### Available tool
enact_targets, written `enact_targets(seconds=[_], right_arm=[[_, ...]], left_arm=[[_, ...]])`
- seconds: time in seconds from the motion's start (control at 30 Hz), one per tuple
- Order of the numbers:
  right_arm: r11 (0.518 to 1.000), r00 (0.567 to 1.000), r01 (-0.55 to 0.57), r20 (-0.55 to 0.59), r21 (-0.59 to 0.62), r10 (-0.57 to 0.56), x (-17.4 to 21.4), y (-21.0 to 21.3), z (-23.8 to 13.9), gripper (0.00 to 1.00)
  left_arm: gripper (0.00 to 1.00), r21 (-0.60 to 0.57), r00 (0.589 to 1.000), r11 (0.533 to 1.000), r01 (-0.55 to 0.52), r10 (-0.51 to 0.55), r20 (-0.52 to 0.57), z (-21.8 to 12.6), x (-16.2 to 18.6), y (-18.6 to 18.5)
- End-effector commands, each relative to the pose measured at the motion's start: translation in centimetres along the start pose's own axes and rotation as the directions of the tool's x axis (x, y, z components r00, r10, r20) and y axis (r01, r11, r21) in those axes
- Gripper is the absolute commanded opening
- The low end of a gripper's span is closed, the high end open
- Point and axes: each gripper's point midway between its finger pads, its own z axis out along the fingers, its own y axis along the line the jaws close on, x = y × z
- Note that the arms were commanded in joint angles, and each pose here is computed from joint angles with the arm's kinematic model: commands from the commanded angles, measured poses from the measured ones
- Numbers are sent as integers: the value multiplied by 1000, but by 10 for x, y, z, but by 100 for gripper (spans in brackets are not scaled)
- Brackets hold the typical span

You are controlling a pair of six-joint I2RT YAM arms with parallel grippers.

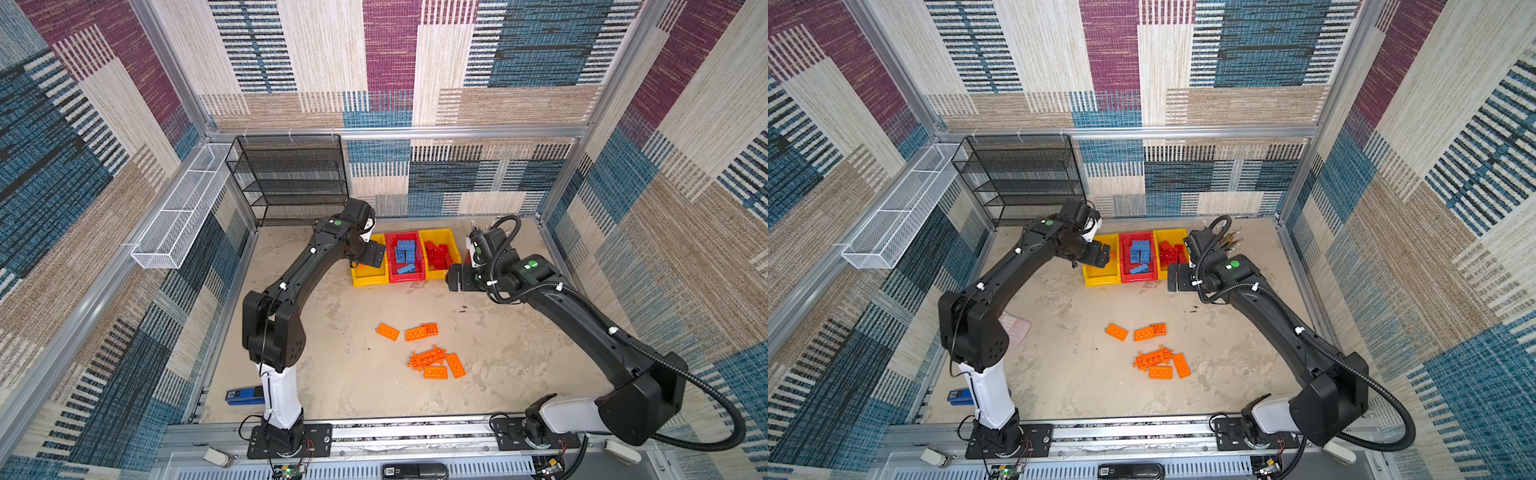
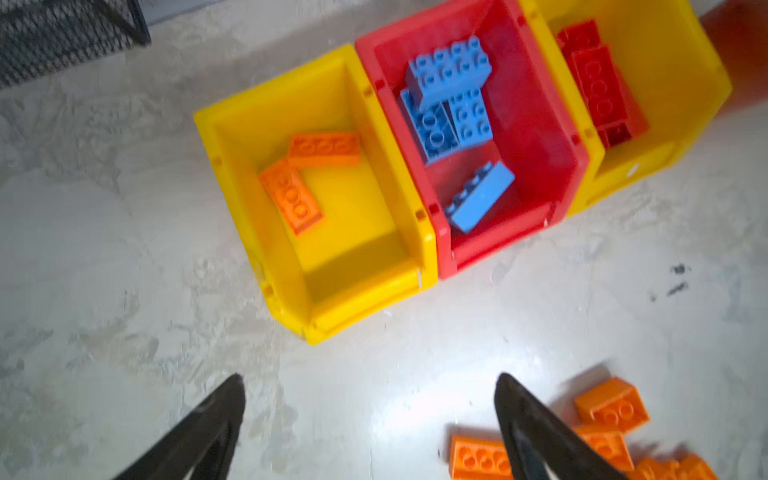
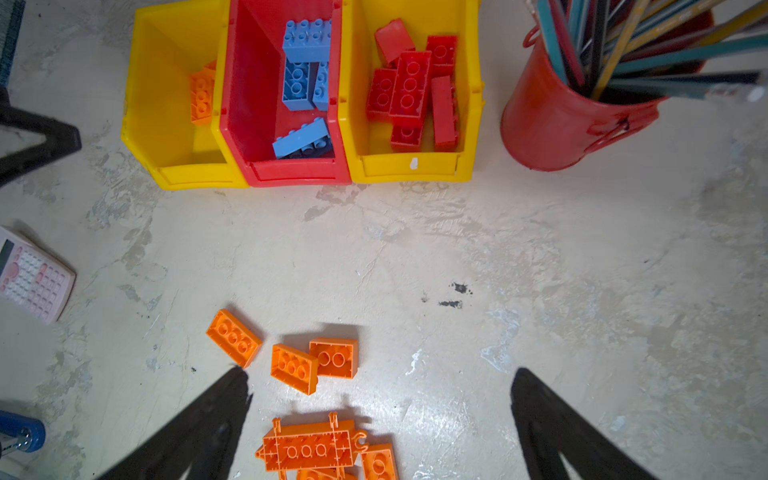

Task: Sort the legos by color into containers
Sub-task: 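Open the left gripper and move it back toward the orange bricks, then lower the left gripper and close it on an orange 2x3 brick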

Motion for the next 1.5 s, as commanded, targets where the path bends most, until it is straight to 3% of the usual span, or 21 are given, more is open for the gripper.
enact_targets(seconds=[0.0,0.33,0.53,1.07,1.47], right_arm=[[997,999,-32,24,-73,33,2,9,-4,99],[986,997,-74,-11,-151,73,35,16,-14,99],[981,997,-81,-26,-179,78,45,24,-20,99],[981,989,-138,39,-135,144,49,6,-49,99],[978,990,-140,2,-155,142,62,8,-37,99]], left_arm=[[95,50,1000,999,-7,6,11,-8,24,-9],[98,78,999,997,2,2,-48,-23,145,-32],[100,94,998,995,25,-20,-61,-7,184,-48],[100,62,990,997,-50,58,-132,44,174,-84],[96,60,981,998,-36,47,-191,74,181,-91]])
